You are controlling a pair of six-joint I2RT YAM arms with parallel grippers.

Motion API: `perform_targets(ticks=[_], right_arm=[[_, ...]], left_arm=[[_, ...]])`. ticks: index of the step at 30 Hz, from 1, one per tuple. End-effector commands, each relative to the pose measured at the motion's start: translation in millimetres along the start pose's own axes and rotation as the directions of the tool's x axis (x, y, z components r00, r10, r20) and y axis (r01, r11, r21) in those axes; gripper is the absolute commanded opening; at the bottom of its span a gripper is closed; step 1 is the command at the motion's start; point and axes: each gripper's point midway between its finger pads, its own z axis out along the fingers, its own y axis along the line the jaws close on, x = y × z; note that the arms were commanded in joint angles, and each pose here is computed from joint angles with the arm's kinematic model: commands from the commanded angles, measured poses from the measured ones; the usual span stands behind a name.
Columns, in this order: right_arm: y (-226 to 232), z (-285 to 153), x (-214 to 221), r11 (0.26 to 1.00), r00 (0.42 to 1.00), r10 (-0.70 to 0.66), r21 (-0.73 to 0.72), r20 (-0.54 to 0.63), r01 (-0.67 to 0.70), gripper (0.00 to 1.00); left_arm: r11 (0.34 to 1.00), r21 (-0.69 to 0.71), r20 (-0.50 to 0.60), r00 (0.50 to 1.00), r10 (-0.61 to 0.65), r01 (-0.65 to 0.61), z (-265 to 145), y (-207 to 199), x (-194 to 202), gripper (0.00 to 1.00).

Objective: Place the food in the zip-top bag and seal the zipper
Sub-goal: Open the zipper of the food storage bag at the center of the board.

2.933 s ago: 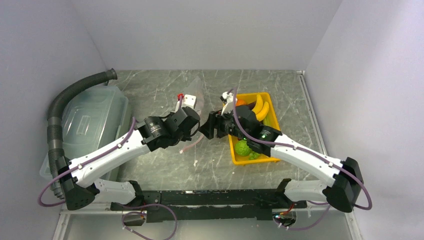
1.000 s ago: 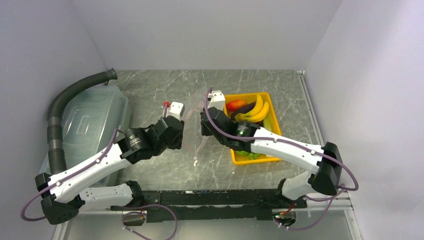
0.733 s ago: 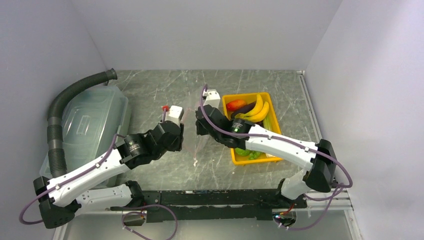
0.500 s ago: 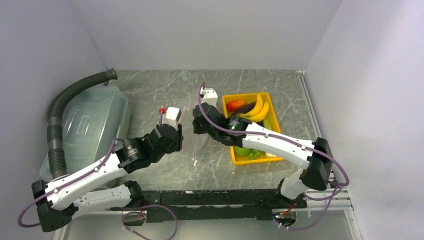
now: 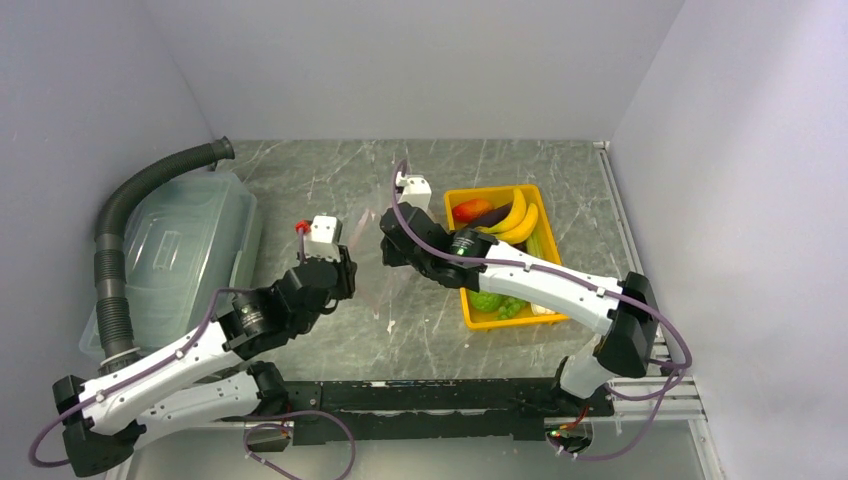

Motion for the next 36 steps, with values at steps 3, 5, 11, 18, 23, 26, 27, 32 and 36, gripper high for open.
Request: perform_targets(ticks=[3,5,11,18,23,26,27,32,36], right_arm=[[17,-4,-19,0.998,0.999,0.03,-0.049,0.022,-0.029,0.0],[21,-6,-21,0.997,0.999,0.036,-0.064,0.025,-0.034,0.0],[30,-11,-29,0.994,0.998,0.046,-0.1,0.034,-0.042,0.0],[34,-12,-33,0.993,0.998,0.046,-0.108,0.037,-0.042,0.0],[31,-9,-28,0.994,0.999,0.043,-0.1,0.029,-0.04,0.0],[25,-6,-24,0.997,0.999,0.032,-0.078,0.022,-0.03,0.0],[22,-5,-23,0.997,0.999,0.027,-0.066,0.023,-0.026,0.0],[8,-5,-20,1.0,1.0,0.0,-0.023,0.017,0.0,0.0],[-6,2,-14,1.0,1.0,0.003,0.002,-0.002,-0.003,0.0]], left_arm=[[1.0,-0.004,0.115,0.993,-0.018,0.019,-2,1,-27,0.35],[1.0,0.001,0.128,0.992,-0.009,0.009,-1,-2,-31,0.34],[1.0,0.0,0.123,0.992,0.015,-0.015,3,-6,-32,0.3],[1.0,-0.003,0.128,0.992,-0.002,0.003,1,-1,-29,0.25],[1.0,-0.004,0.141,0.99,-0.001,0.001,-4,2,-35,0.09],[1.0,-0.014,0.149,0.989,0.005,-0.003,-9,5,-42,0.0],[1.0,-0.027,0.15,0.989,0.011,-0.007,-11,8,-44,0.0],[0.992,-0.123,0.152,0.988,0.031,-0.012,-26,26,-63,0.0],[0.981,-0.196,0.14,0.989,0.04,-0.012,-36,39,-73,0.0]])
